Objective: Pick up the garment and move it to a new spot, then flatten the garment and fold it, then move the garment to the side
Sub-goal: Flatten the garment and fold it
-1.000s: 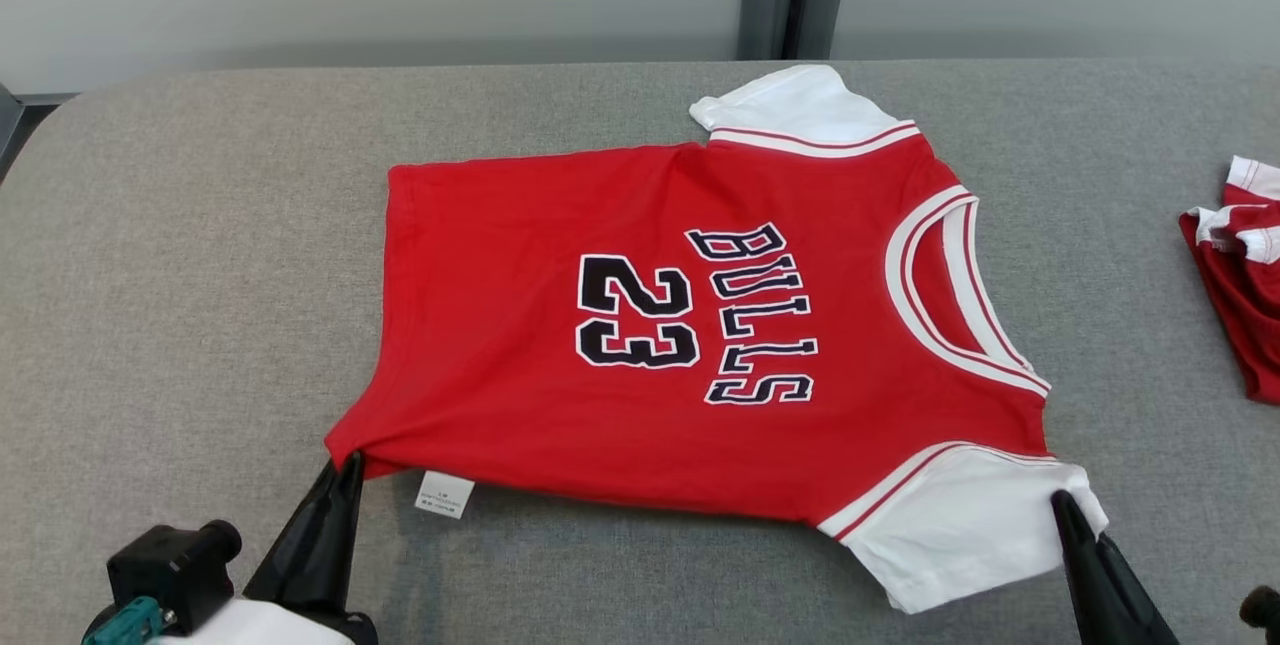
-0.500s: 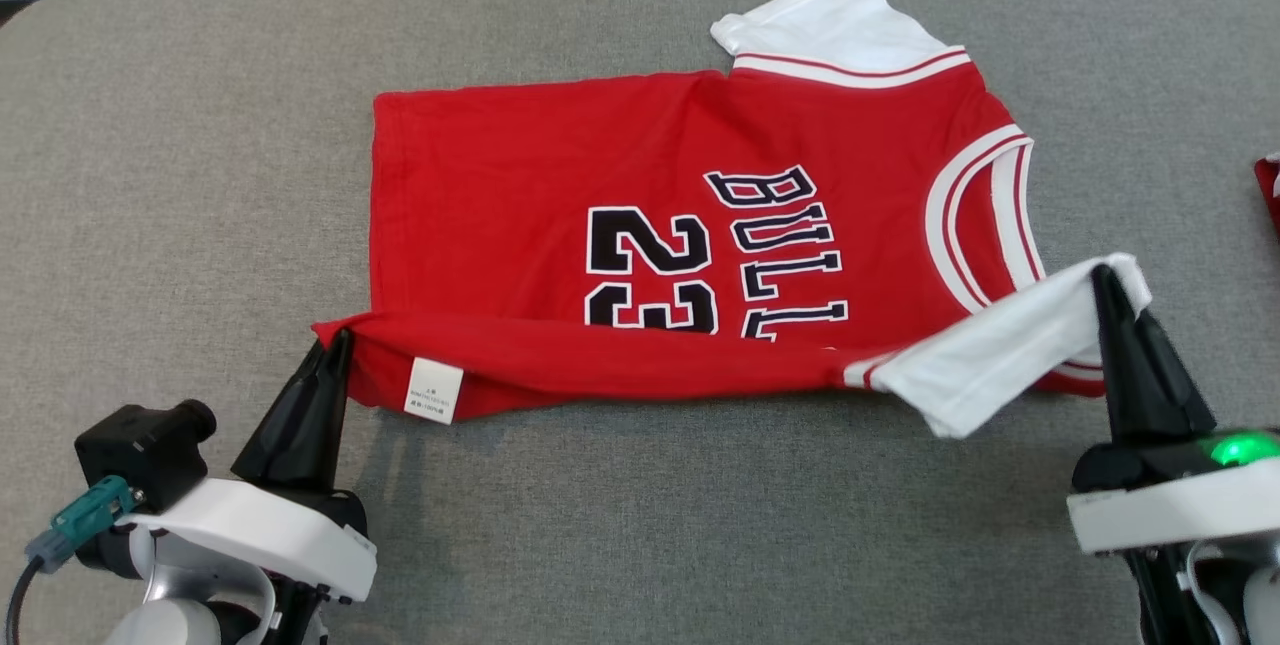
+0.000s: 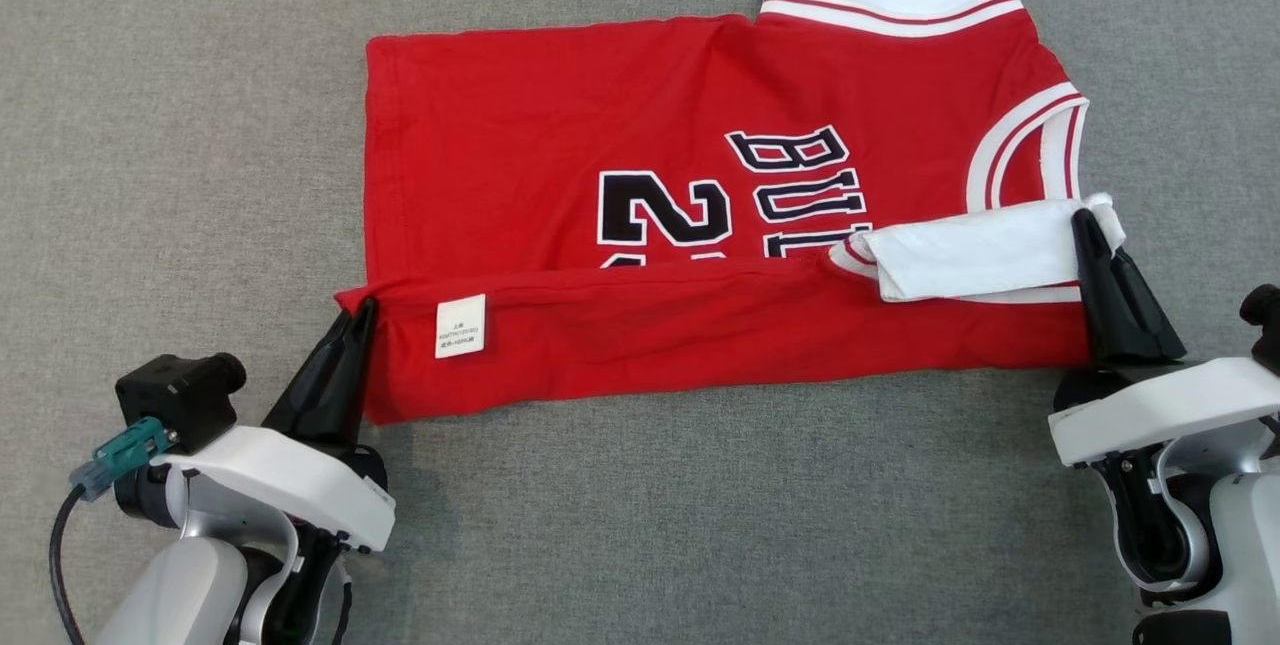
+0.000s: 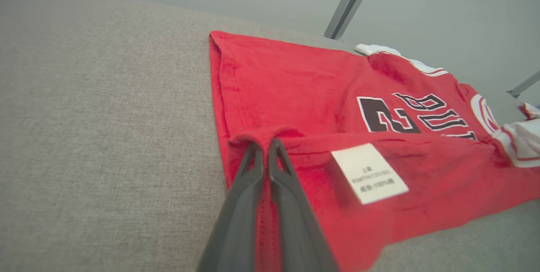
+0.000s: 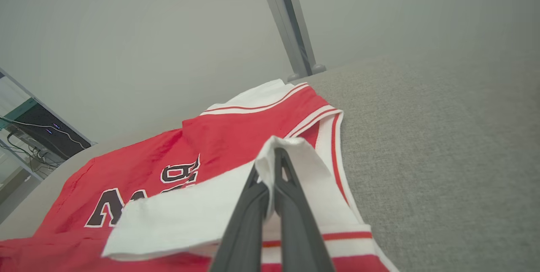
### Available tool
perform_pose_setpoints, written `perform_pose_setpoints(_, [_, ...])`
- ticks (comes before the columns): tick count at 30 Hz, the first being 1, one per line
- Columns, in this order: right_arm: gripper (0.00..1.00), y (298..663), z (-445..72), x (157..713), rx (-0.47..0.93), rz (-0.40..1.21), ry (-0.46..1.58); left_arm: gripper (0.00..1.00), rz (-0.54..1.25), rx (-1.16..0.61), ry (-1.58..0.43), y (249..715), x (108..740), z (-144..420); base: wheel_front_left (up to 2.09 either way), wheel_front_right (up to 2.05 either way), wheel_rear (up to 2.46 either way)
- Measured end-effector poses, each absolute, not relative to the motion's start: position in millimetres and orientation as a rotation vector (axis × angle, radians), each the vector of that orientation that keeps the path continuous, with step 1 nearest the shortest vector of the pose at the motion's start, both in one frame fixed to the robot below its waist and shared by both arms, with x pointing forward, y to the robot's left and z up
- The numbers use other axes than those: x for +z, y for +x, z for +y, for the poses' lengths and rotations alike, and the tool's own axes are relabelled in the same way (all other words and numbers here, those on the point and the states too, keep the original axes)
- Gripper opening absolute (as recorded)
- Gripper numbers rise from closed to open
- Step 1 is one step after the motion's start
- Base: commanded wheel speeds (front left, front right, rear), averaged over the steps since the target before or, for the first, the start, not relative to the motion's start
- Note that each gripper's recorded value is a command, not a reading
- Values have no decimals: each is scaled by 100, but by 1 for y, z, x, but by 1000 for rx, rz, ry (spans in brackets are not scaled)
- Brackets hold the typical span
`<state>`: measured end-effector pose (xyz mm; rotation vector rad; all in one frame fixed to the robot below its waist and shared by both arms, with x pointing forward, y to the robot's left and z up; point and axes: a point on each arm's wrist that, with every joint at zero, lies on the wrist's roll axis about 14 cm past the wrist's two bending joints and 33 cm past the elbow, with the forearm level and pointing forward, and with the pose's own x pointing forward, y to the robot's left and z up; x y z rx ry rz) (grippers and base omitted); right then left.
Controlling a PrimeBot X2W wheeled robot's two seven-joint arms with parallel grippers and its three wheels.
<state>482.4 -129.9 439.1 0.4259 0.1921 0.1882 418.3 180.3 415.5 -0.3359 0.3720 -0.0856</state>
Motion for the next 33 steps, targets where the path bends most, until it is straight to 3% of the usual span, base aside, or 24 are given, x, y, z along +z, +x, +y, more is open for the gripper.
perform_pose_setpoints(9, [0, 481, -142, 426, 127, 201, 447, 0, 396, -114, -337, 425, 399, 173, 0, 0, 0])
perform_pose_setpoints(10, [15, 481, -141, 426, 128, 203, 447, 27, 396, -117, -337, 425, 398, 173, 0, 0, 0])
perform_pose_setpoints(11, [67, 480, -140, 425, 130, 205, 448, 100, 400, -118, -337, 425, 396, 172, 0, 0, 0])
perform_pose_setpoints(12, [100, 479, -138, 425, 134, 202, 445, 100, 395, -113, -339, 425, 396, 173, 0, 0, 0])
perform_pose_setpoints(20, [100, 464, -145, 447, 127, 88, 371, 100, 190, -5, -349, 429, 430, 193, 0, 0, 0])
perform_pose_setpoints(28, [100, 455, -158, 500, 124, -94, 225, 100, -106, 34, -284, 439, 514, 211, 0, 0, 0])
perform_pose_setpoints(33, [100, 442, -161, 512, 122, -105, 167, 100, -133, 10, -221, 424, 521, 212, 0, 0, 0])
